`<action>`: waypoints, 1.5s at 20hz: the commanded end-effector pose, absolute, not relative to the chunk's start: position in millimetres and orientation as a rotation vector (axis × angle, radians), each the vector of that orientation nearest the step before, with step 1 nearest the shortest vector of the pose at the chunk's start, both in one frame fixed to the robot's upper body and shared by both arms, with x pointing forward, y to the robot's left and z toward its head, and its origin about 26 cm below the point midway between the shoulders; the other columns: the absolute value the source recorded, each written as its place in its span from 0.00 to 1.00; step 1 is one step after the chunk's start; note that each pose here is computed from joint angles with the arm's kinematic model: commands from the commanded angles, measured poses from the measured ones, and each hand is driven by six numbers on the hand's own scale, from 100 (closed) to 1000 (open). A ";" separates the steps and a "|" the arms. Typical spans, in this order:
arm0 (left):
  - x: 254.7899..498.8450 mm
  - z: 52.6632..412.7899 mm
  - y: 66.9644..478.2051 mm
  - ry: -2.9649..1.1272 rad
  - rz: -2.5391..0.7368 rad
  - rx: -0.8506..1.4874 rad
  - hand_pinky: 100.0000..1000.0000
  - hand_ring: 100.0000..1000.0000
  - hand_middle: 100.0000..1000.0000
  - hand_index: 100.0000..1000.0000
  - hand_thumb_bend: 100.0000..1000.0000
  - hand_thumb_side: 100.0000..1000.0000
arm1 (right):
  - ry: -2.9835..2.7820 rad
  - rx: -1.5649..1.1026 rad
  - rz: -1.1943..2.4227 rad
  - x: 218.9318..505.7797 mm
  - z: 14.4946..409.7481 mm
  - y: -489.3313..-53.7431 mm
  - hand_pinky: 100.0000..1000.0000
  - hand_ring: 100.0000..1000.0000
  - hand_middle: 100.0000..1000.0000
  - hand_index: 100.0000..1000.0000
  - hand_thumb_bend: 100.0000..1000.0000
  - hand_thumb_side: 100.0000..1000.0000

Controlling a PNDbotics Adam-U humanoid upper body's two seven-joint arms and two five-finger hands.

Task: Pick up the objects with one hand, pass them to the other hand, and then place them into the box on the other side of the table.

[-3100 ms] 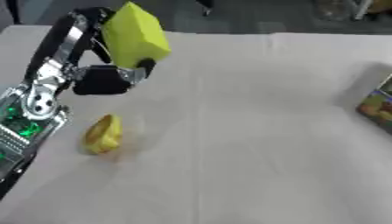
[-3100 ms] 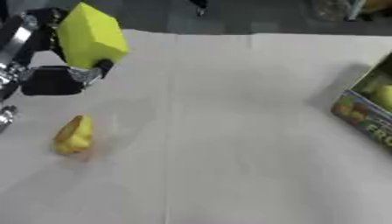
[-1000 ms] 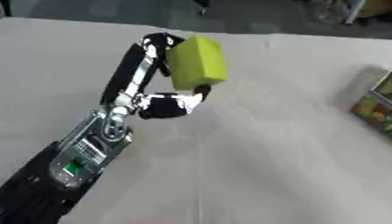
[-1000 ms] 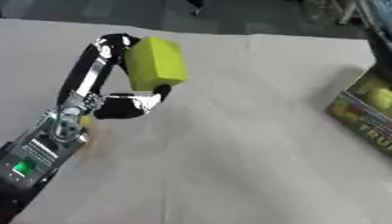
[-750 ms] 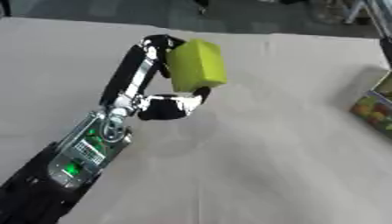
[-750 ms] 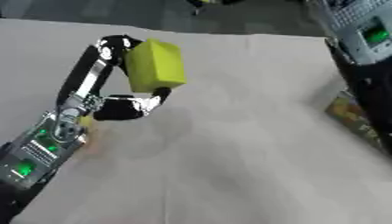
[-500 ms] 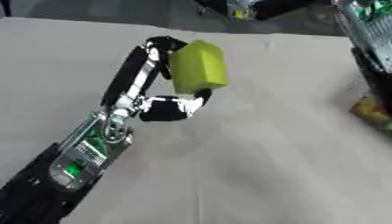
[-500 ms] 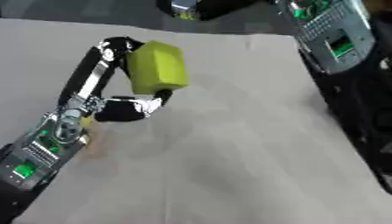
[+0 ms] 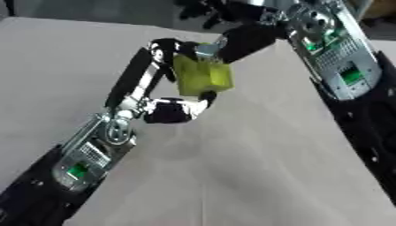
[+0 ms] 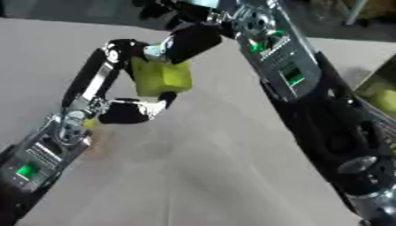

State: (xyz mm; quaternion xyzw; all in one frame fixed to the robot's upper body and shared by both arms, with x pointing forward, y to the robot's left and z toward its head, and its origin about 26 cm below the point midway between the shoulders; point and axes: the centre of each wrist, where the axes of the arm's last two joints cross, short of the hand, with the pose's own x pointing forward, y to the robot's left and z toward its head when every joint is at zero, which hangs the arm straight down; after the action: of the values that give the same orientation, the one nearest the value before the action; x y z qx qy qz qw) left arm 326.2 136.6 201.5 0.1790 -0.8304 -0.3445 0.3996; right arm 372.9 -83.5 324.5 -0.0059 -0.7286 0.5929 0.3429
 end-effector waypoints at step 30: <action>333.2 208.9 154.3 -2.086 -0.804 0.478 0.40 0.41 0.31 0.38 0.07 0.00 | -1.831 0.092 1.734 376.2 336.3 -112.2 0.86 0.94 0.78 0.94 0.44 0.02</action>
State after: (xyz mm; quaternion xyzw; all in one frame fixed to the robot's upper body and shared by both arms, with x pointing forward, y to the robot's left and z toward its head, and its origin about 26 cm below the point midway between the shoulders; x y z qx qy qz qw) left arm 334.1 151.1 195.8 0.1857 -0.8215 -0.3252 0.4299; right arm 377.6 -112.1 330.0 0.0464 -0.6882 0.6512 0.3165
